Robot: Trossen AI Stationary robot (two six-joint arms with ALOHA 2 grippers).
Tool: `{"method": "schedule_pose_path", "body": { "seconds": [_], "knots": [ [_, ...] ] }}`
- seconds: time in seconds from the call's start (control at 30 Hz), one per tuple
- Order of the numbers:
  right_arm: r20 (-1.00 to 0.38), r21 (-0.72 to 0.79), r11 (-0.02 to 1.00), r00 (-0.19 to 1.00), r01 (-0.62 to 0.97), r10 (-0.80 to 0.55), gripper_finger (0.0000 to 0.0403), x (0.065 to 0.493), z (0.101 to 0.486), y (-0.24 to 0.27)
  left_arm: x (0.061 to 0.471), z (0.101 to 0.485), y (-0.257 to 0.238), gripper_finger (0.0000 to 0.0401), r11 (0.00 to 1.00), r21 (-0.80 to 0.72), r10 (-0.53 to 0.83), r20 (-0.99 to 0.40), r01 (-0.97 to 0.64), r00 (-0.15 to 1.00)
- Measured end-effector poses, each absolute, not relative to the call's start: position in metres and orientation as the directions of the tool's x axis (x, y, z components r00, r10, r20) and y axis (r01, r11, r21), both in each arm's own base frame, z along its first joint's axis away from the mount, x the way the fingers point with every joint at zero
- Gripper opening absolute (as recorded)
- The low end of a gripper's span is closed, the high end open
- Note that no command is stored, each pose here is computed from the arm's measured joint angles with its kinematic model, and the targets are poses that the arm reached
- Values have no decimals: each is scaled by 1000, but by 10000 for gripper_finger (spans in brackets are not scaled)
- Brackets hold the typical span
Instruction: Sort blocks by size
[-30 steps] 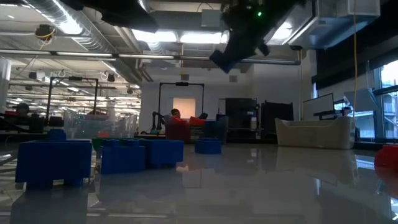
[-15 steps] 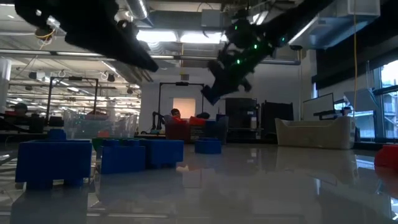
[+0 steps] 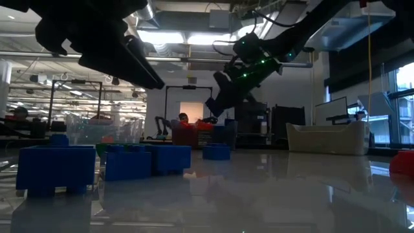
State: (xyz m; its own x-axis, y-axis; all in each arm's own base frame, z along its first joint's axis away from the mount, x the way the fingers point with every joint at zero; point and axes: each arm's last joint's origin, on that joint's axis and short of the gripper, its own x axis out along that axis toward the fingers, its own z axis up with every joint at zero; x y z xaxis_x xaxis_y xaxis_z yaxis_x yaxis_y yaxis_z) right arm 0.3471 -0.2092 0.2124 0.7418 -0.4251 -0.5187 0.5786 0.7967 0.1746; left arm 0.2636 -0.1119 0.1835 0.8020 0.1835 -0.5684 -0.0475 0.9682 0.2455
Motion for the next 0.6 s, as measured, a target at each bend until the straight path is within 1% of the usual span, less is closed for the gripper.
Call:
{"method": "schedule_pose_path", "body": {
  "seconds": [0.17, 0.3, 0.4, 0.47, 0.6],
  "knots": [
    [-544, 145, 812, 731, 566, -412, 202, 346, 210, -208, 264, 183, -109, 214, 970, 235, 193, -574, -66, 796],
    [-519, 154, 882, 796, 445, -310, 239, 343, 227, -199, 262, 184, -112, 214, 974, 222, 174, -576, -53, 799],
    [-498, 159, 910, 827, 383, -261, 252, 337, 254, -179, 255, 191, -117, 214, 980, 194, 148, -585, -40, 798],
    [-505, 137, 934, 835, 328, -219, 254, 331, 272, -156, 249, 201, -119, 214, 987, 148, 140, -608, -62, 781],
    [-516, 99, 965, 842, 241, -157, 250, 317, 305, -103, 230, 214, -120, 214, 995, 48, 100, -703, -93, 705]
  ]
}}
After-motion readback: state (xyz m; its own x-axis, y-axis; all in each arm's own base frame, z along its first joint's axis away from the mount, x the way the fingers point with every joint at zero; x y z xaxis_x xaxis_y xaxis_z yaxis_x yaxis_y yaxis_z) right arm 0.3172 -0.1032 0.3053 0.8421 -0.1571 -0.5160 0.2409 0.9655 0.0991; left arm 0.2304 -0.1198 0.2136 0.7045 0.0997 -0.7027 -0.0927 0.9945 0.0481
